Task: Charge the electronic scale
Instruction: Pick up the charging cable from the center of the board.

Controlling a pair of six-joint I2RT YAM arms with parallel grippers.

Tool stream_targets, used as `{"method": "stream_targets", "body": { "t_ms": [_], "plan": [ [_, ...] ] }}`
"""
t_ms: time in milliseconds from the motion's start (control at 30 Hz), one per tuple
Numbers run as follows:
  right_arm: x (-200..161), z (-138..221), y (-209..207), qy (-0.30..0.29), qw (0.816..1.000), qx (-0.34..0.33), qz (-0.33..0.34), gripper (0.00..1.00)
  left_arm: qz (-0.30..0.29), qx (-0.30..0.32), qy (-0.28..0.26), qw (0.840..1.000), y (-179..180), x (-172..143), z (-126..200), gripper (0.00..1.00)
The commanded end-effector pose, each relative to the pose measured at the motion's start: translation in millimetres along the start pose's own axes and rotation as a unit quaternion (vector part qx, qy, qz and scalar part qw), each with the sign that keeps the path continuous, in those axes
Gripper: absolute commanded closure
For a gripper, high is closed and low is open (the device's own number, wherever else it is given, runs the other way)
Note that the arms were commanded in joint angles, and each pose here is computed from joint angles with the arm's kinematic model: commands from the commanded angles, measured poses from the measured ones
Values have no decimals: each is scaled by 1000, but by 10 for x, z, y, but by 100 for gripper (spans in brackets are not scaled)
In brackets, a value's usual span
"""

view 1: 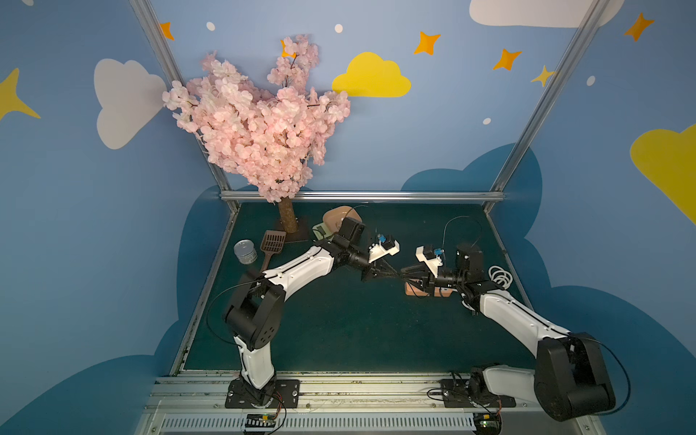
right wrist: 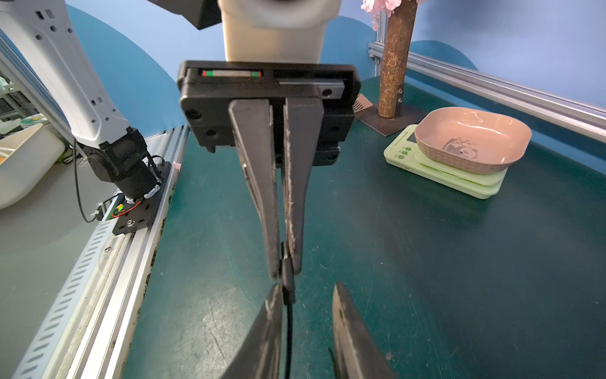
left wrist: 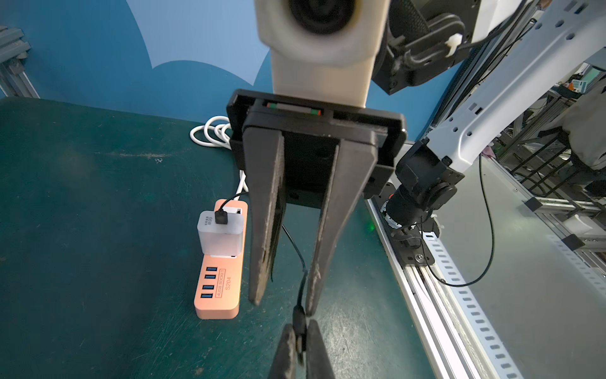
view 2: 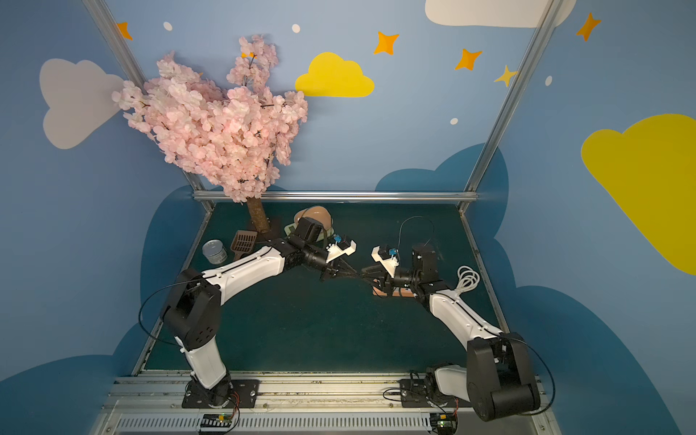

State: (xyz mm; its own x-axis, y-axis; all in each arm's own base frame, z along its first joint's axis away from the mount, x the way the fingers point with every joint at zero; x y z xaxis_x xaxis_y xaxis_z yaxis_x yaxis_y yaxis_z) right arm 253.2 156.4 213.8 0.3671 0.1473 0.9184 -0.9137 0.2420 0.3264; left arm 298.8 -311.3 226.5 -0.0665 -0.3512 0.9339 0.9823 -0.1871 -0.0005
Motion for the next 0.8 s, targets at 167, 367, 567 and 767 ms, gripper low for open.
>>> {"method": "stream_targets", "body": {
  "t_ms": [167,367,567,767],
  "plan": [
    [41,27,61,-13,999,33,-7,76,-18,-14,-26,999,-99,151,44,92],
    [40,21,69,-13,999,44,-7,78,-22,-9,-26,999,-85,161,33,92],
    [40,17,62,-12,999,49,-8,80,-24,-6,-26,999,-74,170,20,92],
    [22,1,45,-9,998,54,-17,87,-27,-5,-28,999,-69,182,13,92]
  ]
}}
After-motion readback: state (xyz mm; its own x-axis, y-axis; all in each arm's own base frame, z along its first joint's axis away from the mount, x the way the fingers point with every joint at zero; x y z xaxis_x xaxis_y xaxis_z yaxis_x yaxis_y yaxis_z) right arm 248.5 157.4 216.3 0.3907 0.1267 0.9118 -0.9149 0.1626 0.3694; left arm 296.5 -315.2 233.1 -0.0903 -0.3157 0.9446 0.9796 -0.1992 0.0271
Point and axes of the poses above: each gripper's point midway between its finger pads, its own z axis back along the fingers, its own y axis along the line the jaws close on, x = y × z, the point moved 7 cm from there along z, back along the fingers, and after that the axes turned 12 degrees about -z, right-handed, at the moved point
